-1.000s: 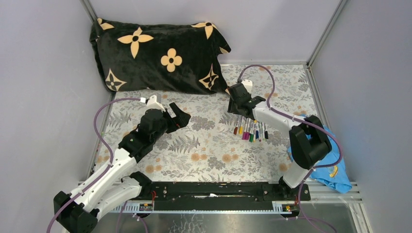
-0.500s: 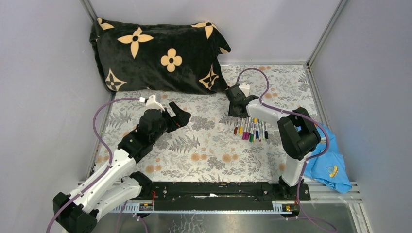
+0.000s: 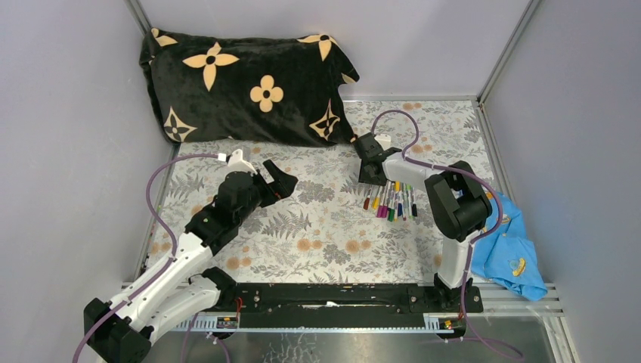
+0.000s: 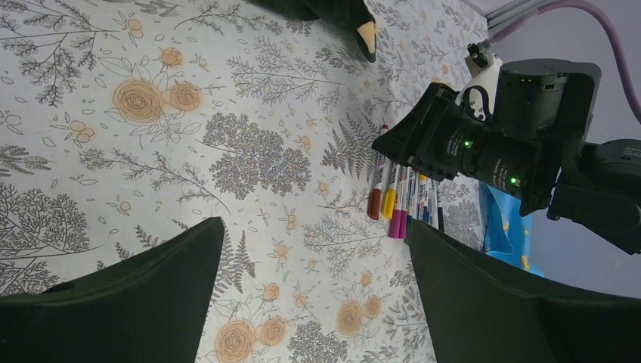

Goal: Open the pen caps

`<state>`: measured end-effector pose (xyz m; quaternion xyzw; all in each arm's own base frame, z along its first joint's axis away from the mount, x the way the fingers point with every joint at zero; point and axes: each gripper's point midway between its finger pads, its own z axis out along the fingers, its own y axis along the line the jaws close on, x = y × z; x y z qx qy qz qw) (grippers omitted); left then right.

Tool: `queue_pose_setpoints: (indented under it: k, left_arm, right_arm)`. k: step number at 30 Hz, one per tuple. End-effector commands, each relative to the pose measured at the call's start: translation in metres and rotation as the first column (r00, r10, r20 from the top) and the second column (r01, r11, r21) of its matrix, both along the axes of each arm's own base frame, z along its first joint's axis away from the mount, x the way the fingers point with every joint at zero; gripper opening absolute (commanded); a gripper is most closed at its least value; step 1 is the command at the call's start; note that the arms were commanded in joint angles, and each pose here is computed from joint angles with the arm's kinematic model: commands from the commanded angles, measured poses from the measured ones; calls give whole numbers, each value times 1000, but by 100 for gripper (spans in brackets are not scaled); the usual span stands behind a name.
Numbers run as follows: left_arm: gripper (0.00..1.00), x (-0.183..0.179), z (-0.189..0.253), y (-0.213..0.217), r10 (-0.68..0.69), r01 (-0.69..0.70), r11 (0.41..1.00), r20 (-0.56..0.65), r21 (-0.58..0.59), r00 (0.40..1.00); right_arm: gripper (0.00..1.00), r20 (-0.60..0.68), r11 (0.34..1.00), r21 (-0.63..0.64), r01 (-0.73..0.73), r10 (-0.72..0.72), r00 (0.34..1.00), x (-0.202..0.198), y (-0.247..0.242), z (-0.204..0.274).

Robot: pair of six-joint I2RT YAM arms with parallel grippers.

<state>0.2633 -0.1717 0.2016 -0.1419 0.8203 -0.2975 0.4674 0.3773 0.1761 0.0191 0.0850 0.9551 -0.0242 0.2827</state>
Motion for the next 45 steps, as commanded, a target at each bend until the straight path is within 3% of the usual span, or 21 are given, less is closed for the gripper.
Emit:
queue_pose_setpoints:
  k: [1, 6, 10, 13, 19, 23, 32, 37, 45]
  left_arm:
    - [99, 5, 11, -2, 21, -18, 999, 52, -45, 998]
    - [99, 5, 7, -2, 23, -21, 999, 46, -43, 999]
    - [99, 5, 2, -3, 22, -21, 999, 33, -42, 999]
    - [99, 4, -3, -3, 22, -22, 999, 20, -45, 1000]
    - [99, -3, -10, -10, -26, 28, 998, 21, -65, 999]
    - [98, -14, -6, -33, -163, 169, 980, 72, -102, 984]
    - [98, -52, 7, -99, -470, 508, 835, 204, -213, 859]
    - [95, -62, -5, -124, -551, 578, 787, 176, -216, 816]
    - [92, -65, -16, -149, -597, 611, 764, 134, -205, 791]
  right_arm:
    - [44, 36, 999, 34, 7, -8, 999, 16, 9, 7]
    - [41, 17, 1000, 27, 10, -10, 1000, 14, 5, -2]
    - [22, -7, 1000, 24, 11, -11, 1000, 5, 2, -12]
    - [0, -18, 1000, 17, 13, -13, 1000, 1, -1, -15]
    - [0, 27, 992, 120, -31, 28, 999, -2, 13, 15]
    - [0, 103, 961, 250, -116, 93, 990, -8, 37, 60]
    - [0, 179, 871, 426, -244, 183, 967, -38, 80, 128]
    - [0, 228, 815, 498, -296, 207, 952, -56, 99, 154]
    - [0, 263, 790, 515, -332, 223, 939, -71, 111, 171]
